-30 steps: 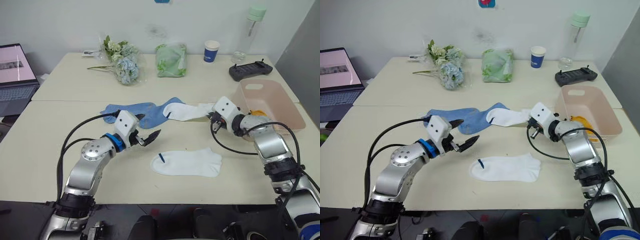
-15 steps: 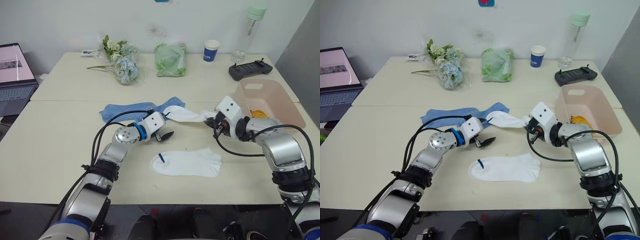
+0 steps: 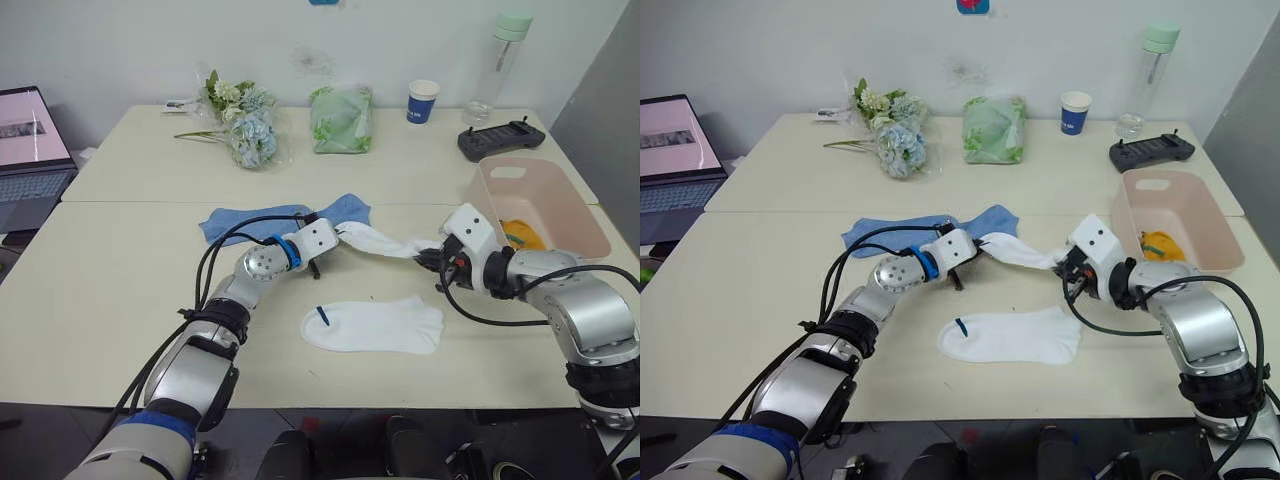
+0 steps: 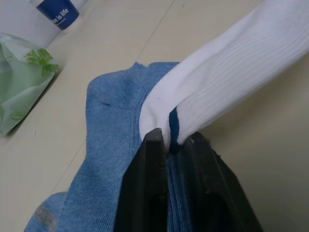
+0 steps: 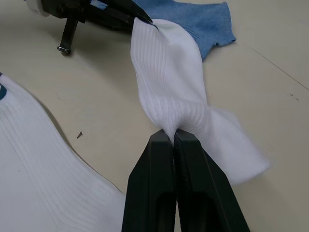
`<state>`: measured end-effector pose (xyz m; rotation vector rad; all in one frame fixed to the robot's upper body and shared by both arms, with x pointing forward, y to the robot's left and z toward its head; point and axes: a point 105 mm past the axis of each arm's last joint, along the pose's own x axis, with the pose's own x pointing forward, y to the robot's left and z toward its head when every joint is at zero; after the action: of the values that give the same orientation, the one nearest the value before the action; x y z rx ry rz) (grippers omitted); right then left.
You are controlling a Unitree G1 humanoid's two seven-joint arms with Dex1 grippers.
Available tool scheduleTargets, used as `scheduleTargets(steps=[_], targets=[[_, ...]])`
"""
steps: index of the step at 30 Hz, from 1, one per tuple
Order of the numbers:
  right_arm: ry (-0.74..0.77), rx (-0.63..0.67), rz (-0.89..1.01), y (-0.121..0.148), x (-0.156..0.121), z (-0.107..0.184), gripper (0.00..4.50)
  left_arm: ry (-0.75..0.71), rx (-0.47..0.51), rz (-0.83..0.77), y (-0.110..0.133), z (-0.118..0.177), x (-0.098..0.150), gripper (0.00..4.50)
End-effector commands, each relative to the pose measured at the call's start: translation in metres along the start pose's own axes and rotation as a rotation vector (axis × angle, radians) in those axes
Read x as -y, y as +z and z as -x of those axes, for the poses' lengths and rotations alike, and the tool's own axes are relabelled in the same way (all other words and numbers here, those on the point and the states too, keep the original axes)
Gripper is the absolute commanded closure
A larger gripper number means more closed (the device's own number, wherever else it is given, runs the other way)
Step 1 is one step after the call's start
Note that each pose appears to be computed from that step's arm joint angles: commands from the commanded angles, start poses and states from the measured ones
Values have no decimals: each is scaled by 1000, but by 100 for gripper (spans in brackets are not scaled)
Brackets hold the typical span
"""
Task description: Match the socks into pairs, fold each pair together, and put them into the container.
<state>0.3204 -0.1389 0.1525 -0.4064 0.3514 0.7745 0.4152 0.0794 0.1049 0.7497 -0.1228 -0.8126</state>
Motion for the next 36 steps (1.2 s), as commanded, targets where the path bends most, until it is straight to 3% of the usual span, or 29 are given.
scheduleTargets(steps=[1, 7, 15, 20, 23, 30, 36], targets=[[-18, 26, 31, 7, 6, 7, 450, 24, 72, -30, 14, 9, -12, 446], [16, 16, 88, 3, 8, 12, 450, -19, 102, -62, 21, 33, -17, 446], [224, -27, 137, -2, 1, 40, 450, -308, 140, -103, 58, 83, 1, 446], [492, -103, 44, -6, -29, 73, 450, -585, 167, 193, 90, 129, 34, 446], [563, -125, 33, -10, -43, 79, 450, -702, 157, 414, 101, 144, 51, 446], [660, -189, -68, -29, -68, 90, 450, -806, -26, 507, 76, 160, 82, 446], [643, -241, -97, -40, -67, 91, 450, -787, -87, 553, 61, 154, 91, 446]])
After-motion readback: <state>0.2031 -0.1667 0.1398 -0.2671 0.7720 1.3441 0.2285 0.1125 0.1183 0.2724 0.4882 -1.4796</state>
